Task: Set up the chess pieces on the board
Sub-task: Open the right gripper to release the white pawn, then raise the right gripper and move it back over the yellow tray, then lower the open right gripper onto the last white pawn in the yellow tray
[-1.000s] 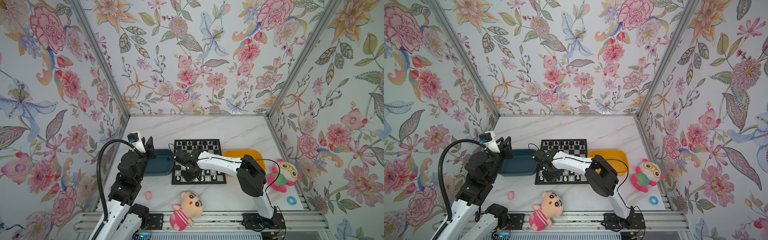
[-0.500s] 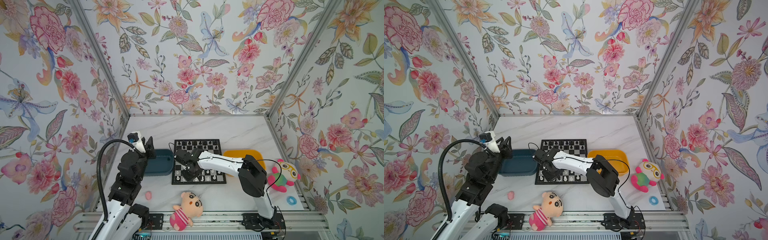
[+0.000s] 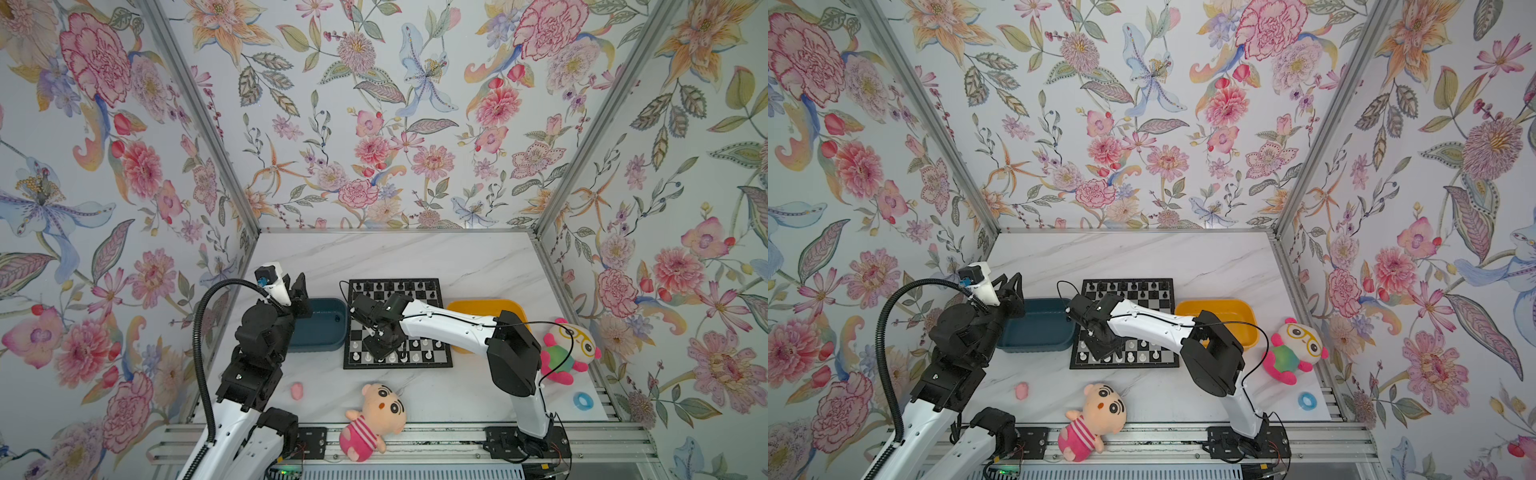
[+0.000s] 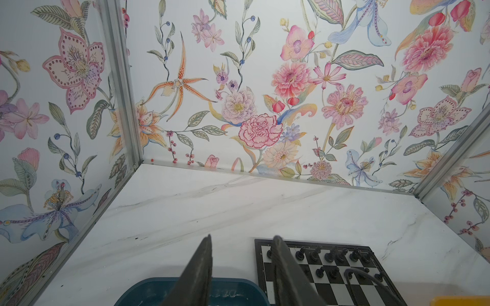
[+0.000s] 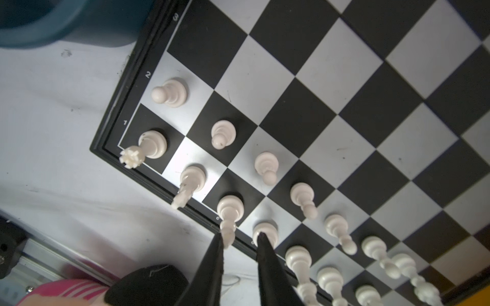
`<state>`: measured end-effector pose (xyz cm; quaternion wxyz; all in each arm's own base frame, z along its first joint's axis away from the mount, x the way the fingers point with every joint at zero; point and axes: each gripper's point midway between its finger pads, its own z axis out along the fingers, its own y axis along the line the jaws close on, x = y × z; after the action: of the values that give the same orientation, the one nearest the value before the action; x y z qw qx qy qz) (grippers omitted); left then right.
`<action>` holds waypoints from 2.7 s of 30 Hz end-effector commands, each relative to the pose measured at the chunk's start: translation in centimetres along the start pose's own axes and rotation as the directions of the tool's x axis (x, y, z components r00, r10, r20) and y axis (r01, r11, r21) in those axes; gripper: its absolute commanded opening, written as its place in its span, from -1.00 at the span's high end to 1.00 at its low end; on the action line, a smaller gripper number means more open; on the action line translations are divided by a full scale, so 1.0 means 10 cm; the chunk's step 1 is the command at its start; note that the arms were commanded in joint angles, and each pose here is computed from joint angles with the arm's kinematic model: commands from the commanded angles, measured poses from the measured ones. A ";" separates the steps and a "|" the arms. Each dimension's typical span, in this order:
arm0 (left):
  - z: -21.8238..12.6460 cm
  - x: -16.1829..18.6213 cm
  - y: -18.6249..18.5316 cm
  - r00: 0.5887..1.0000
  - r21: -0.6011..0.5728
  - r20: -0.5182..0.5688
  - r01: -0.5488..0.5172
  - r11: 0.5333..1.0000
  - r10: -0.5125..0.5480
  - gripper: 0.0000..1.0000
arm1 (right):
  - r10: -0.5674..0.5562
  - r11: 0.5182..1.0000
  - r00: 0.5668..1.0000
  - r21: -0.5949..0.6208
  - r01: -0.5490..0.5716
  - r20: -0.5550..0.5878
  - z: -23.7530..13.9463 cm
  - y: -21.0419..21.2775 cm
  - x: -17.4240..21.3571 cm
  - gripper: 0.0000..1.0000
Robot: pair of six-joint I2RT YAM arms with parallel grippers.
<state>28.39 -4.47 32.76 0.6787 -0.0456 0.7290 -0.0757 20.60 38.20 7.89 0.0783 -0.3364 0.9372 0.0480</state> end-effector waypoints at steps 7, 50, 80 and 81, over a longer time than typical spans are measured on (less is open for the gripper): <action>0.00 0.01 0.02 1.000 -0.001 0.014 -0.012 1.000 0.012 0.22 | 0.034 0.998 0.995 0.047 -0.039 0.091 -0.44 -0.21 -0.08 0.49; 0.15 0.13 0.02 0.999 -0.015 -0.034 -0.032 0.999 0.032 0.21 | 0.175 0.969 0.971 0.145 -0.200 0.165 -0.79 -1.14 0.10 0.48; 0.98 0.24 -0.30 0.982 0.014 -0.190 0.009 1.000 -0.006 0.24 | 0.503 0.850 0.853 0.099 -0.518 0.141 -0.36 -2.78 0.72 0.52; 0.99 0.25 -0.31 0.980 0.017 -0.199 0.007 1.000 -0.003 0.24 | 0.504 0.849 0.852 0.098 -0.519 0.140 -0.33 -2.80 0.72 0.52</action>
<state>37.52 -8.35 28.90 0.5978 -0.0300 0.7971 -0.0793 32.29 11.52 9.98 0.1422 -0.0564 0.9882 0.0119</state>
